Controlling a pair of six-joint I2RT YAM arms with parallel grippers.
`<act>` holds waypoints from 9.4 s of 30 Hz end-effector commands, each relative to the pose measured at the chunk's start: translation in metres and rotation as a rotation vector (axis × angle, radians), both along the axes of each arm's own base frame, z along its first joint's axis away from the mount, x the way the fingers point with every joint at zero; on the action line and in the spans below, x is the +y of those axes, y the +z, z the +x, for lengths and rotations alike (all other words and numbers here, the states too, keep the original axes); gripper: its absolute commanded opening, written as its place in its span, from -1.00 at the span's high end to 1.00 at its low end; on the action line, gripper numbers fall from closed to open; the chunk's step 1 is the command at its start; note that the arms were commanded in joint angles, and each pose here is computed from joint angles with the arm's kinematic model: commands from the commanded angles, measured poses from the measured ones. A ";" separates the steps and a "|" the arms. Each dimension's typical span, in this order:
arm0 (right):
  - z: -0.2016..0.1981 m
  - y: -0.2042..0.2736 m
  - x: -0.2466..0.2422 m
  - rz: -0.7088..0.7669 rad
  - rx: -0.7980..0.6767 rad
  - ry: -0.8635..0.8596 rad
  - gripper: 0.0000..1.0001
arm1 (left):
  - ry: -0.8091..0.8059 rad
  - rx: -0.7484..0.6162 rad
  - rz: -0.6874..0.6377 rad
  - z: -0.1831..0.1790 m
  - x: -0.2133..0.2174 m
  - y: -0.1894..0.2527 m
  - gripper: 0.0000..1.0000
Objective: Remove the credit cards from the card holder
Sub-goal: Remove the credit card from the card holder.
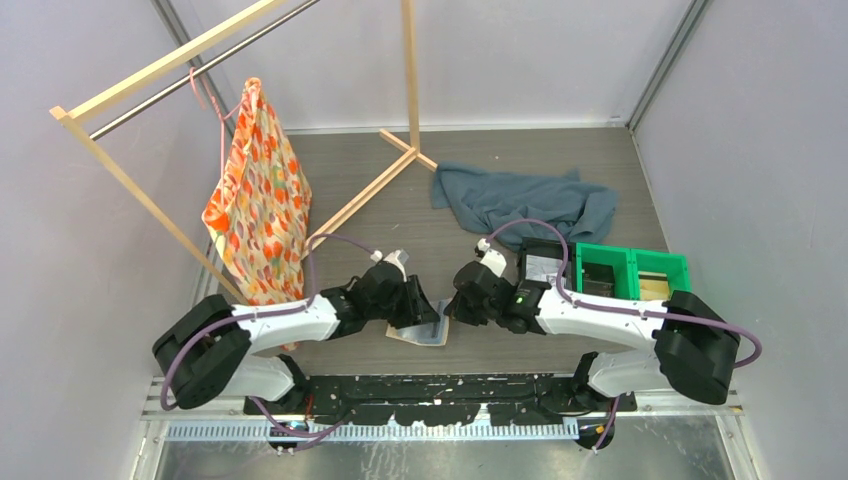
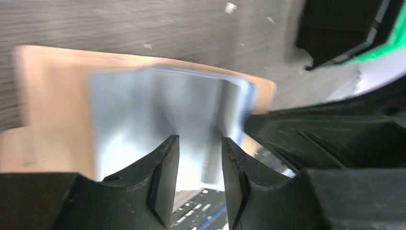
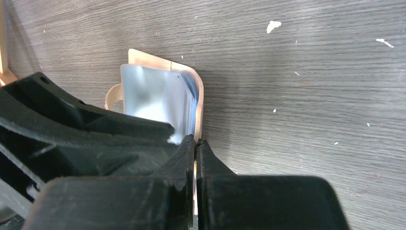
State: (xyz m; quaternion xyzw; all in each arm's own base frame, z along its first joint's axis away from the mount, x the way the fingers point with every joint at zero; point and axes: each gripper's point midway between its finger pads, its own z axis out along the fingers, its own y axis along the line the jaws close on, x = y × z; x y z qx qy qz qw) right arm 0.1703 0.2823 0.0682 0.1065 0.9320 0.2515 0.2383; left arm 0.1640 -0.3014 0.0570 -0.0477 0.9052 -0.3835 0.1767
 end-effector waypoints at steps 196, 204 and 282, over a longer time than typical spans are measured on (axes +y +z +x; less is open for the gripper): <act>0.007 -0.010 -0.011 -0.104 -0.045 0.083 0.99 | -0.340 -0.779 0.514 -0.005 0.050 0.014 -0.32; 0.008 -0.016 -0.023 -0.108 -0.036 0.072 0.99 | -0.341 -0.784 0.495 -0.006 0.048 0.017 -0.32; 0.016 -0.028 0.042 0.428 0.026 -0.044 0.44 | -0.009 -0.300 0.358 0.028 0.084 -0.026 0.99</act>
